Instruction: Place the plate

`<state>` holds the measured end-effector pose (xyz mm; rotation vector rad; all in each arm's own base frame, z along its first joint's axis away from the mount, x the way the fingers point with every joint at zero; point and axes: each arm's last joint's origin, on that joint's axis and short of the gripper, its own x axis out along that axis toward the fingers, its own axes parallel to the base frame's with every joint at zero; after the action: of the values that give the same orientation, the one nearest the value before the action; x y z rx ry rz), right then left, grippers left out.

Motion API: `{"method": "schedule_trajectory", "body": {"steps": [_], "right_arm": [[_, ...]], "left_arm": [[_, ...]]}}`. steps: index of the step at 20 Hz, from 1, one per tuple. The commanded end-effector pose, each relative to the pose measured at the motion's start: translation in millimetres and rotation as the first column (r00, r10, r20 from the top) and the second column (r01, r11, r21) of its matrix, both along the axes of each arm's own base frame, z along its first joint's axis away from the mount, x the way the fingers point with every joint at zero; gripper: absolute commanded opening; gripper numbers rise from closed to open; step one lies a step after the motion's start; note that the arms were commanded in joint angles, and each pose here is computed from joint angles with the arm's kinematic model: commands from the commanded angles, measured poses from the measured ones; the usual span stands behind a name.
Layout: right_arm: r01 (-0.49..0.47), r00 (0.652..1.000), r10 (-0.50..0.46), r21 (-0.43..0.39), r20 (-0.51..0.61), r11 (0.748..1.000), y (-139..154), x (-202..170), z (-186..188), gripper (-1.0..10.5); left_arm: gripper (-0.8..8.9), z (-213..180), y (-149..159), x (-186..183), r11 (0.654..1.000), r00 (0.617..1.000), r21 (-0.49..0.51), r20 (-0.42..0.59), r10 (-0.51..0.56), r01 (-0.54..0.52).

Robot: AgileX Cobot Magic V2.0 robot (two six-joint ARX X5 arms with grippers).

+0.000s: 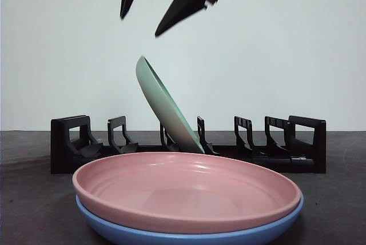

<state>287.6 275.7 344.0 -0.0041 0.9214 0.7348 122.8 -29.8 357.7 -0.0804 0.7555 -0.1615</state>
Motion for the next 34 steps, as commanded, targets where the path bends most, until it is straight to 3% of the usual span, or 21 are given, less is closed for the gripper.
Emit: {"method": "schedule_trajectory", "body": {"steps": [1, 6, 12, 17, 20, 25, 28, 34], "right_arm": [[0.004, 1.000, -0.004, -0.005, -0.011, 1.000, 9.2, 11.6, -10.6, 2.9], [0.003, 0.999, -0.003, 0.000, -0.043, 1.000, 15.0, 30.3, -34.1, 2.7], [0.002, 0.999, -0.002, 0.000, -0.043, 1.000, 17.4, 32.8, -38.5, 1.7], [-0.015, 0.998, 0.015, 0.013, -0.058, 1.000, 18.1, 32.0, -38.7, 0.2], [-0.019, 0.998, 0.020, 0.019, -0.057, 1.000, 18.9, 31.4, -37.9, 0.2], [-0.106, 0.993, 0.110, 0.097, -0.034, 0.990, 19.0, 28.2, -5.7, 0.2], [-0.170, 0.985, 0.168, 0.094, 0.032, 0.981, 19.7, 18.6, 25.5, 0.2], [-0.324, 0.936, 0.328, -0.049, 0.129, 0.945, 17.4, -28.0, 64.6, 0.2]], "left_arm": [[3.45, 4.5, -0.2, 1.4, 1.000, 1.000, -0.015, 0.016, 0.013, -0.013], [3.45, 4.8, -0.3, 1.8, 1.000, 1.000, -0.015, 0.021, 0.012, -0.012], [3.45, 5.1, -0.4, 2.0, 1.000, 1.000, -0.016, 0.024, 0.013, -0.012], [3.45, 5.1, -0.2, 2.0, 1.000, 1.000, -0.016, 0.024, 0.014, -0.013], [3.45, 5.1, -0.2, 2.0, 1.000, 1.000, -0.016, 0.024, 0.014, -0.013], [3.45, 5.2, -0.2, 2.2, 1.000, 1.000, -0.016, 0.026, 0.014, -0.013], [3.45, 6.2, -0.3, 3.0, 1.000, 0.999, -0.019, 0.038, 0.014, -0.014], [3.45, 6.7, -0.3, 3.4, 1.000, 0.999, -0.021, 0.045, 0.016, -0.015]]}}
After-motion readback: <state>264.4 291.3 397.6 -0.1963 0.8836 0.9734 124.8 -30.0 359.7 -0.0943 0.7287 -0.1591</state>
